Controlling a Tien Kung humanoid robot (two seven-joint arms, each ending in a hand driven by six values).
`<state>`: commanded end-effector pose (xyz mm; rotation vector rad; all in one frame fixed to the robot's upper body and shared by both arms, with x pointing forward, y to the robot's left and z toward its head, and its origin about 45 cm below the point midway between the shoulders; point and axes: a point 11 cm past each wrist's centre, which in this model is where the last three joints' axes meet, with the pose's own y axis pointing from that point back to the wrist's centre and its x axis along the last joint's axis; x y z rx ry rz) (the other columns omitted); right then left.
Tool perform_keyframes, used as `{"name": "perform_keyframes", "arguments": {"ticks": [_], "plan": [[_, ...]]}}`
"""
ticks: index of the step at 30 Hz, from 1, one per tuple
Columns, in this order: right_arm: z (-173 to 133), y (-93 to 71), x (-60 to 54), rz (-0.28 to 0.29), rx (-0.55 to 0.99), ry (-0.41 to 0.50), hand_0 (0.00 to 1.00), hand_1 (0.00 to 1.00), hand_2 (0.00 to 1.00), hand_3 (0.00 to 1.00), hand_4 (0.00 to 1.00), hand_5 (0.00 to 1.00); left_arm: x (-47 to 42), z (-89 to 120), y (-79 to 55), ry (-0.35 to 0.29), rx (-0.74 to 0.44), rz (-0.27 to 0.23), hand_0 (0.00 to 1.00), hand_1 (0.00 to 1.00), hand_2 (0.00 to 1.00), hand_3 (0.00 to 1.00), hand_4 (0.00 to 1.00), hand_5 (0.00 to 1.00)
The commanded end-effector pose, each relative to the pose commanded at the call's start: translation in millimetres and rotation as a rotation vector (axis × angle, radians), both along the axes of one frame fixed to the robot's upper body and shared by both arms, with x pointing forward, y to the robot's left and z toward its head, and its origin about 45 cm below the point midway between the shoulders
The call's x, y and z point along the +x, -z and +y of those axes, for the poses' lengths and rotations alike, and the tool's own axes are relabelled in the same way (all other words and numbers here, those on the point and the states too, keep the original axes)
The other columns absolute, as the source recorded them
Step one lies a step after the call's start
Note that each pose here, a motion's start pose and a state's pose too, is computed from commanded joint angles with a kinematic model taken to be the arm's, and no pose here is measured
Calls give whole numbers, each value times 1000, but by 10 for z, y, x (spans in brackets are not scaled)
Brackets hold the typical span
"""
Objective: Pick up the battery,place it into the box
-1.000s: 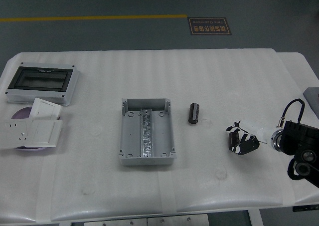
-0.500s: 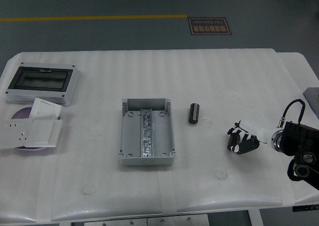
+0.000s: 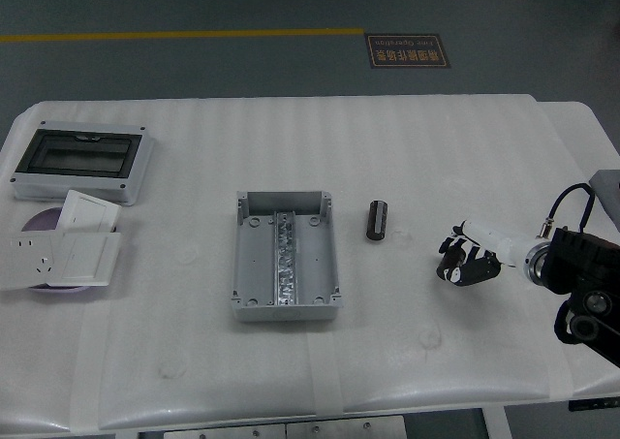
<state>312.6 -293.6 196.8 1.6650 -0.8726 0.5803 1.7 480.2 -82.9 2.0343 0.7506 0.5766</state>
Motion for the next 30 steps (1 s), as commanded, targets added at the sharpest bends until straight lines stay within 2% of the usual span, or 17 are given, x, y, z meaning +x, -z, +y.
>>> {"name": "perform_keyframes", "arguments": {"ticks": [8,12,14,17,18,23,24,29,30], "plan": [[657,-480,235,-215,177,-91,452,510,377,600,414,159,-21,-19,8,1,-3,7,639,577,548,610,375,2],[999,-610,279,-303,316,-133,457,508,381,612,427,173,-38,-23,10,0,-3,11,639,577,547,609,376,2],[1167,-618,282,-323,393,-151,457,508,381,612,427,173,-47,-17,8,-1,-2,13,639,577,547,609,376,2],[1382,-560,267,-329,497,-174,457,508,381,612,427,173,-49,-6,2,-2,1,14,639,577,547,609,376,2],[1422,-526,260,-325,519,-178,602,606,653,696,583,310,-48,-3,1,-2,2,14,639,575,546,609,377,2],[1556,-339,185,-285,589,-218,602,606,653,696,583,310,-48,0,-1,-3,3,14,639,575,546,609,377,2],[1567,-310,174,-277,598,-223,722,695,730,750,593,281,-48,-1,0,-3,3,14,639,575,544,608,374,2],[1578,-170,122,-231,610,-250,722,695,730,750,593,281,-38,-14,6,-4,0,10,639,575,544,608,374,2],[1572,-153,117,-225,609,-252,752,708,738,758,567,258,-35,-15,6,-4,0,9,638,575,544,608,374,2]]}}
